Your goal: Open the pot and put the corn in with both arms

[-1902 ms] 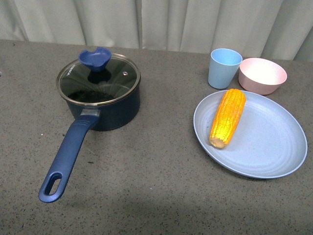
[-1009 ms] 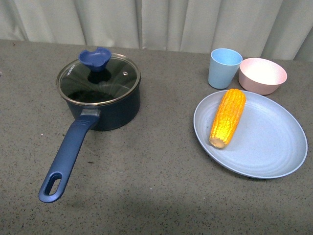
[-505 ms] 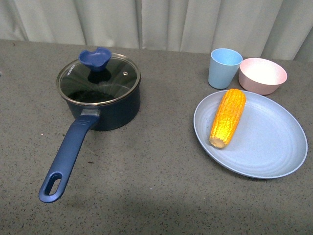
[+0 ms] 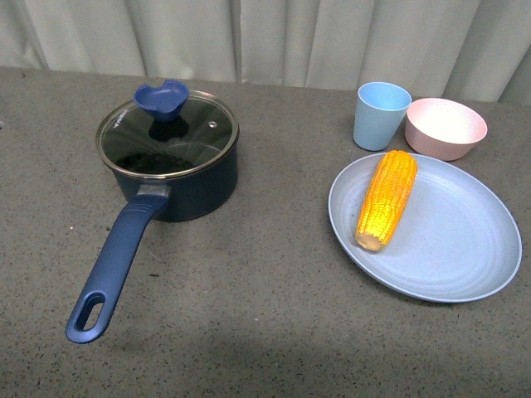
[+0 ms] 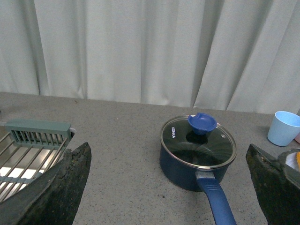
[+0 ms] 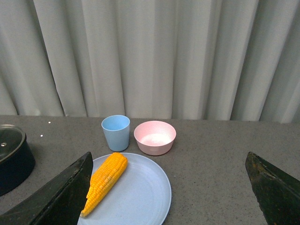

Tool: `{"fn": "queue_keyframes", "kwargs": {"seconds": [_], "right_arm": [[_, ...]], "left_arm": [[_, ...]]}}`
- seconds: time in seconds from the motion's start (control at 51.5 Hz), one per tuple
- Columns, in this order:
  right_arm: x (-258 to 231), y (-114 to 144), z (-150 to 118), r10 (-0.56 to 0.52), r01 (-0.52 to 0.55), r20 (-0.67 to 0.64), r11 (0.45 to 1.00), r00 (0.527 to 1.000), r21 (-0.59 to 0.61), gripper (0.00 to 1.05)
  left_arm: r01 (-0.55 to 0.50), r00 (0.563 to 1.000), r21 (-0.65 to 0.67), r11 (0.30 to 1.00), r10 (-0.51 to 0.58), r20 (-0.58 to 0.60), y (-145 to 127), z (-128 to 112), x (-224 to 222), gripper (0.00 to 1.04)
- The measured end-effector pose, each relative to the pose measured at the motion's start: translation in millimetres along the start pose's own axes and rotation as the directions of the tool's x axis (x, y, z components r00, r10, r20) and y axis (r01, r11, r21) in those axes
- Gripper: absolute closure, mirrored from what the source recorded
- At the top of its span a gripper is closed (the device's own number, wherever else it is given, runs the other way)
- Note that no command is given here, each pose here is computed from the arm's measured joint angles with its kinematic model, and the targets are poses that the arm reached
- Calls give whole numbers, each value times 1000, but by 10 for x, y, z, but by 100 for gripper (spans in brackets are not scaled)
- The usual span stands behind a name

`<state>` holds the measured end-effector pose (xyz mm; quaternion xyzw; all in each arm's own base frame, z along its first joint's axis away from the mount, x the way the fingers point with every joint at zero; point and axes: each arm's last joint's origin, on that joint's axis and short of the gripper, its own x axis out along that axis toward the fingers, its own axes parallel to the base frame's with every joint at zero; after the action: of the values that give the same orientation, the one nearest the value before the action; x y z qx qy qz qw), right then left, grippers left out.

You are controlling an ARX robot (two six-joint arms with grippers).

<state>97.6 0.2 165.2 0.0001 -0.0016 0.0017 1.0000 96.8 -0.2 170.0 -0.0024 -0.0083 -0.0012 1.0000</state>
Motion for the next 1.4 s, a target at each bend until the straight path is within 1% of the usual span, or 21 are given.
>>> {"fn": "queue_keyframes", "kwargs": {"seconds": [0.194, 0.233, 0.272, 0.311, 0.349, 0.388, 0.485, 0.543, 0.602, 0.699, 0.757, 0.873, 1.067, 1.3, 1.397], "right_arm": [[0, 0, 0, 0, 0, 0, 1000, 1000, 0, 9], [0, 0, -1, 0, 0, -1, 1000, 1000, 0, 9], [0, 0, 0, 0, 0, 0, 1000, 1000, 0, 9], [0, 0, 0, -1, 1, 0, 1000, 1000, 0, 9], [0, 0, 0, 0, 0, 0, 1000, 1000, 0, 9], [0, 0, 0, 0, 0, 0, 1000, 1000, 0, 9], [0, 0, 0, 0, 0, 0, 1000, 1000, 0, 9], [0, 0, 0, 0, 0, 0, 1000, 1000, 0, 9], [0, 0, 0, 0, 0, 0, 1000, 1000, 0, 9], [0, 0, 0, 0, 0, 0, 1000, 1000, 0, 9], [0, 0, 0, 0, 0, 0, 1000, 1000, 0, 9], [0, 0, 0, 0, 0, 0, 1000, 1000, 0, 9], [0, 0, 0, 0, 0, 0, 1000, 1000, 0, 9], [0, 0, 0, 0, 0, 0, 1000, 1000, 0, 9], [0, 0, 0, 0, 0, 0, 1000, 1000, 0, 9]], "left_arm": [[0, 1000, 0, 1000, 0, 0, 0, 0, 0, 7], [-51, 998, -4, 999, 51, -36, 2, -17, 5, 7], [-150, 981, 17, 989, 151, -121, 2, -58, 46, 7], [-197, 969, 24, 980, 198, -145, 7, -76, 78, 7], [-206, 964, 19, 978, 206, -169, -2, -91, 146, 7], [-194, 967, 4, 981, 192, -169, -23, -83, 228, 7], [-119, 982, -46, 992, 111, -151, -98, -35, 456, 7], [-90, 990, -61, 994, 83, -112, -141, 23, 619, 7], [-63, 995, -74, 995, 57, -77, -198, 85, 858, 7], [-15, 998, -80, 997, 11, -56, -292, 107, 1219, 7], [14, 996, -76, 997, -20, -83, -361, 64, 1447, 7], [38, 982, -63, 997, -49, -180, -510, -135, 1893, 7], [77, 967, -42, 996, -85, -239, -775, -340, 2565, 7], [121, 942, 13, 993, -110, -318, -931, -602, 2806, 7], [115, 936, 21, 993, -101, -336, -959, -693, 2855, 7]]}}
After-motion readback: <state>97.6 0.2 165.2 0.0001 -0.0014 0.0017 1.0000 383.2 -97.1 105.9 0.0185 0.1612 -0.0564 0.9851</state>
